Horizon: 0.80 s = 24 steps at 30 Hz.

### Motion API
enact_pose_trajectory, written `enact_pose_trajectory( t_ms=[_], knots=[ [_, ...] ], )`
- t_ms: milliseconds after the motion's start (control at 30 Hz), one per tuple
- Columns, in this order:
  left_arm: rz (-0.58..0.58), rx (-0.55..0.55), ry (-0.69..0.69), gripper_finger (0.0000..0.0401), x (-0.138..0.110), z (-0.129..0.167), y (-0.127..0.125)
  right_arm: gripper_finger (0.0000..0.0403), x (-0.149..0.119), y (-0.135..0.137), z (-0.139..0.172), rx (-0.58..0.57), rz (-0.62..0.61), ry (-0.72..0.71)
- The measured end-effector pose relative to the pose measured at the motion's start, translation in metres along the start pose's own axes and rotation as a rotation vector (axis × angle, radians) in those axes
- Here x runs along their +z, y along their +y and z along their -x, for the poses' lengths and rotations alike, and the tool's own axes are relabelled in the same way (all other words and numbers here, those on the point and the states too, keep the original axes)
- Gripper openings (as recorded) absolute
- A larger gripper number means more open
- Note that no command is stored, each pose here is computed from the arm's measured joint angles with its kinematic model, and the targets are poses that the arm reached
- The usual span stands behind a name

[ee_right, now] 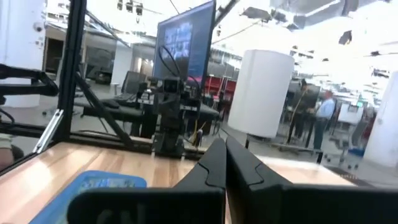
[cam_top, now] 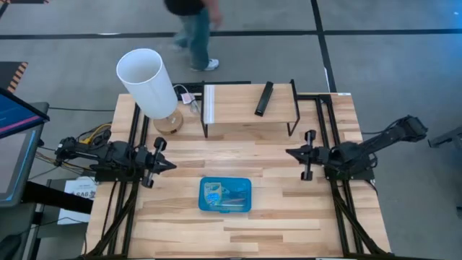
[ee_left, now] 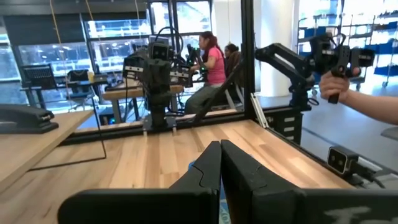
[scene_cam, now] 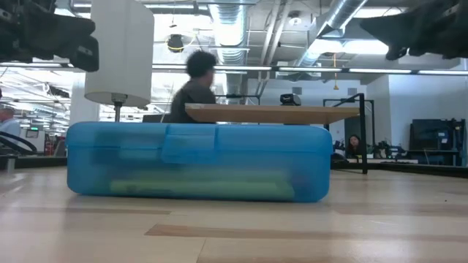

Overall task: Pack school essentials
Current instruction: Return to Home Position

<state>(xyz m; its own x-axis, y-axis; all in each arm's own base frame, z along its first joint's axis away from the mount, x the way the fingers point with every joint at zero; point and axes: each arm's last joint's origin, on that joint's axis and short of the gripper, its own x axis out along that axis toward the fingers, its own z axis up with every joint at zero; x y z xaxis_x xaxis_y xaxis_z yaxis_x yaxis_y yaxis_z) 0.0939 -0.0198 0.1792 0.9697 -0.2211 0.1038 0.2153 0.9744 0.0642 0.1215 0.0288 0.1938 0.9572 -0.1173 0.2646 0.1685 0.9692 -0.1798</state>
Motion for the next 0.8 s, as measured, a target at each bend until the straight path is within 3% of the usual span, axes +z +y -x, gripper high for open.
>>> enact_pose_trajectory(
  t_ms=[533, 800],
  knots=[
    [0.060, -0.025, 0.052, 0.0000, -0.008, 0.000, -0.001, 0.0012, -0.010, -0.006, 0.020, 0.045, -0.047, 0.136],
    [0.117, -0.017, 0.057, 0.0000, -0.009, 0.000, -0.001, 0.0016, -0.021, -0.006, 0.024, -0.037, -0.169, 0.255]
  ],
)
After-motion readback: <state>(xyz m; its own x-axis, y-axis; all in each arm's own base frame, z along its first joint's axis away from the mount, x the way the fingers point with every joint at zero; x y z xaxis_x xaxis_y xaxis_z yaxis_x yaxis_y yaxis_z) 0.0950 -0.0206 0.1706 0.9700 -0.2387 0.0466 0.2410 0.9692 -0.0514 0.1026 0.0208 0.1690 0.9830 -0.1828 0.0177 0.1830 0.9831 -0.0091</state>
